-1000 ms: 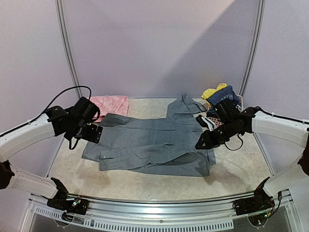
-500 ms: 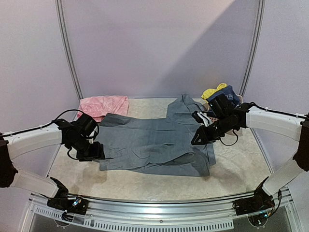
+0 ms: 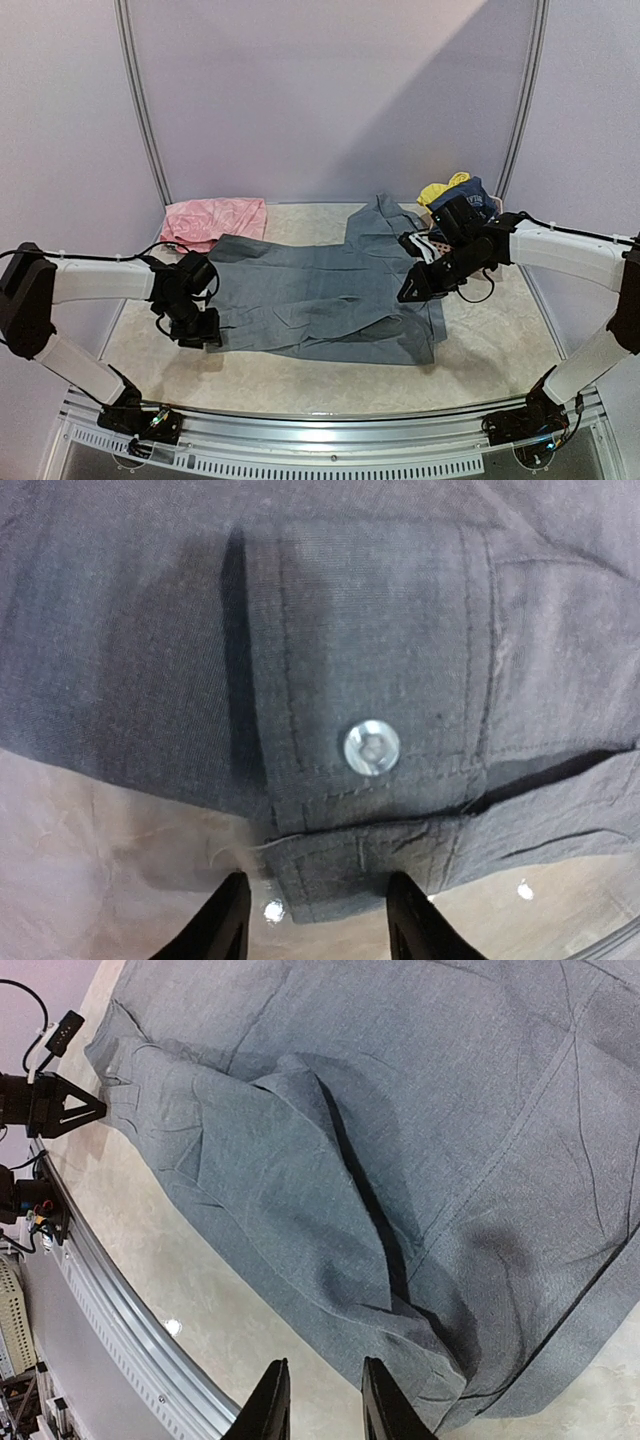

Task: Fold and stack the mixed laundry pile
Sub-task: Adjust the 1/3-folded shirt at the center of the board.

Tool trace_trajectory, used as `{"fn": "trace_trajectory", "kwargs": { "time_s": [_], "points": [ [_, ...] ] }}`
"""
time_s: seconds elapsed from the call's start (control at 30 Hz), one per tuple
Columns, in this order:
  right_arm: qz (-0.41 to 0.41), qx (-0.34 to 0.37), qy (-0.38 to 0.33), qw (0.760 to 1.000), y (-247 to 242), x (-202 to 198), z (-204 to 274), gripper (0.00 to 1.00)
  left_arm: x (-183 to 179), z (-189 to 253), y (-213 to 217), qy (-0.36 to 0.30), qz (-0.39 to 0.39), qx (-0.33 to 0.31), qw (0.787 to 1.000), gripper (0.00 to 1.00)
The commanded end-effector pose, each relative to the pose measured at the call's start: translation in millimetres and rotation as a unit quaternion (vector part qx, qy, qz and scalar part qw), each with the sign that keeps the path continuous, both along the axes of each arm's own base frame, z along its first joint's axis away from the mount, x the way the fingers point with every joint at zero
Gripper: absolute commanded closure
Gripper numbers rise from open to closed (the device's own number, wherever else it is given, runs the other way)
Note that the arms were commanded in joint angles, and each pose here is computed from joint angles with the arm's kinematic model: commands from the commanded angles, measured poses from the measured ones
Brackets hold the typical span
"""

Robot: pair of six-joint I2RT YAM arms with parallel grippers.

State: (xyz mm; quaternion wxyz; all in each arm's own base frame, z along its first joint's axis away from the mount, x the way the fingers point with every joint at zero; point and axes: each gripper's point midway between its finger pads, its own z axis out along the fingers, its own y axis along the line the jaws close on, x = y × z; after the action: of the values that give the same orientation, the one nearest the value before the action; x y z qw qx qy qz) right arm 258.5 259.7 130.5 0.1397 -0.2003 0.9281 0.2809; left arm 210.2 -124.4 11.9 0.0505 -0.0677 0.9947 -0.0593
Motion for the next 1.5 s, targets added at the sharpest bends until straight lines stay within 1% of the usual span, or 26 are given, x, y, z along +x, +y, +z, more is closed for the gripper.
{"fn": "trace_trajectory", "kwargs": {
  "time_s": [0.0,0.1,0.13,0.23,0.27,0.37,0.57,0.77,0.87,0.97,1.1,1.2,1.33,1.47],
  "points": [
    [-0.006,0.000,-0.005,1.000,-1,3,8,0.75,6,-10,-6,-0.003,0.004,-0.020,1.000,0.58],
    [-0.008,0.002,-0.007,1.000,0,4,11,0.75,6,-16,-9,0.001,0.003,-0.023,1.000,0.67],
    [-0.008,0.002,-0.008,1.000,0,5,11,0.74,7,-17,-10,0.001,0.002,-0.024,1.000,0.72],
    [-0.009,0.001,-0.009,1.000,0,6,12,0.75,9,-17,-16,-0.003,-0.004,-0.034,0.999,0.97],
    [-0.011,0.001,-0.011,1.000,0,7,13,0.75,11,-13,-18,-0.008,-0.007,-0.037,0.999,1.00],
    [-0.015,-0.003,-0.016,1.000,-2,9,15,0.75,15,7,-22,-0.029,-0.027,-0.026,0.999,1.00],
    [-0.027,0.003,-0.038,0.999,-1,18,26,0.74,39,71,-26,-0.090,-0.088,0.024,0.992,1.00],
    [-0.031,0.014,-0.046,0.998,5,25,34,0.74,63,125,-27,-0.143,-0.154,0.071,0.975,1.00],
    [-0.035,0.016,-0.048,0.998,5,28,35,0.74,71,145,-17,-0.177,-0.173,0.112,0.962,1.00],
    [-0.037,0.015,-0.044,0.998,4,27,32,0.74,75,141,0,-0.179,-0.172,0.147,0.957,1.00],
    [-0.038,0.019,-0.038,0.998,5,25,28,0.74,74,101,11,-0.135,-0.177,0.159,0.962,1.00],
    [-0.035,0.017,-0.037,0.999,5,25,27,0.73,76,86,13,-0.124,-0.172,0.163,0.963,1.00],
    [-0.030,0.015,-0.036,0.999,7,26,27,0.73,83,81,10,-0.120,-0.173,0.165,0.964,1.00],
    [-0.022,0.014,-0.034,0.999,10,27,27,0.73,92,93,7,-0.130,-0.178,0.170,0.960,1.00]
  ]
}}
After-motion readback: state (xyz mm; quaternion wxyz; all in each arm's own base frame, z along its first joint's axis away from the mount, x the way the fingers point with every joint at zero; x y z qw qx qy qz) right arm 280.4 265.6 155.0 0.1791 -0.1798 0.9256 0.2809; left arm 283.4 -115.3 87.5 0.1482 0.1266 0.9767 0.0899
